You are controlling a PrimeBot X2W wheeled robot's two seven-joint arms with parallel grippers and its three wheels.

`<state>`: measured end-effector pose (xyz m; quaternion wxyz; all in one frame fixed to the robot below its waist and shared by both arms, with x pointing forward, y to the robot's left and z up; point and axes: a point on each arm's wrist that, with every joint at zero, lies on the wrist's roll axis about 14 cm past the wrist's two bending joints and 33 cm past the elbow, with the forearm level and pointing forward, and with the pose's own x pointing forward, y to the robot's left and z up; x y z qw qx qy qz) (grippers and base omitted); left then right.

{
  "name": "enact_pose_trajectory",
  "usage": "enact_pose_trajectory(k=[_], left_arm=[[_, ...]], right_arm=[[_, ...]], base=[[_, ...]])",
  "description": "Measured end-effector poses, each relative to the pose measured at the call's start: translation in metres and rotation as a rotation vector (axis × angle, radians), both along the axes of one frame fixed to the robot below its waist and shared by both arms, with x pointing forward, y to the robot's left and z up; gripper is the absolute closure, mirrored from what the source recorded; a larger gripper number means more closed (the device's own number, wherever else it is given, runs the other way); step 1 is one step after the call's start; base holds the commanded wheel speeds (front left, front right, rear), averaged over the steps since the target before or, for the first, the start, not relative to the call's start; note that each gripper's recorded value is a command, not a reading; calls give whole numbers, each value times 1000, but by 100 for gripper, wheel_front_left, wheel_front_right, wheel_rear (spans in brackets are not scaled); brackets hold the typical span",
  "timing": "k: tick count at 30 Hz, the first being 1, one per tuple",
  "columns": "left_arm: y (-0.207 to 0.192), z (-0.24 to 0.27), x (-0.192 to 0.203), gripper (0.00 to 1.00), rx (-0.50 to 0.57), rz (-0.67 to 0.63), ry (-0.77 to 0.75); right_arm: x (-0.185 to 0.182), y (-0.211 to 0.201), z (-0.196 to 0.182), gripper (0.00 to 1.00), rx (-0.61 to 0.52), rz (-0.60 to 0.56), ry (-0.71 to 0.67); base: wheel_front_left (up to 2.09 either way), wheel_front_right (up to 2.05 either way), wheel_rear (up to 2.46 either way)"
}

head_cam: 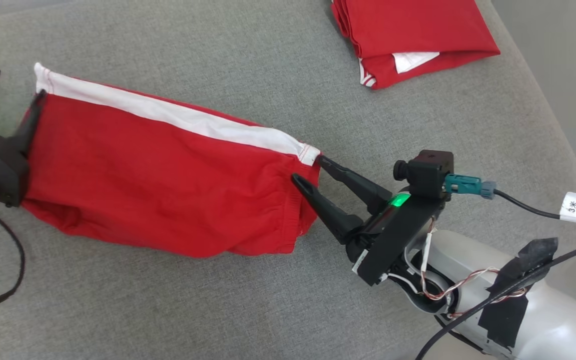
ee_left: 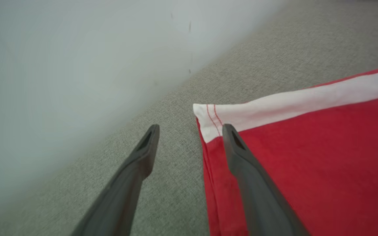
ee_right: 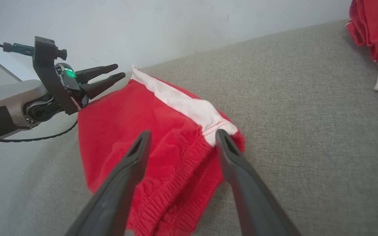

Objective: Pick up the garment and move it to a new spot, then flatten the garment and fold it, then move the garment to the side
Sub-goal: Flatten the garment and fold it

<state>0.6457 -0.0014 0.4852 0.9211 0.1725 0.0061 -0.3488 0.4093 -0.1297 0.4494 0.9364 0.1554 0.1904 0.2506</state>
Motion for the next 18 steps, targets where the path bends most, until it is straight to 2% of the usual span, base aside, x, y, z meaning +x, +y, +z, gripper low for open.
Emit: enact_pose_trajectory(k=[10,15,18], left_arm=[[16,26,-14,0,-50,34,-52],[28,50,-24,0,-100,69,-102],[38,57,-31,0,-117,91,-118]], right_arm=[[-19,-15,11,0,-29,-7,-30],[-15,-29,36,0,-36,-52,-133],[-14,-35,44,0,-95,-55,-203]], base=[[0,0,0],[0,0,0],[0,0,0]])
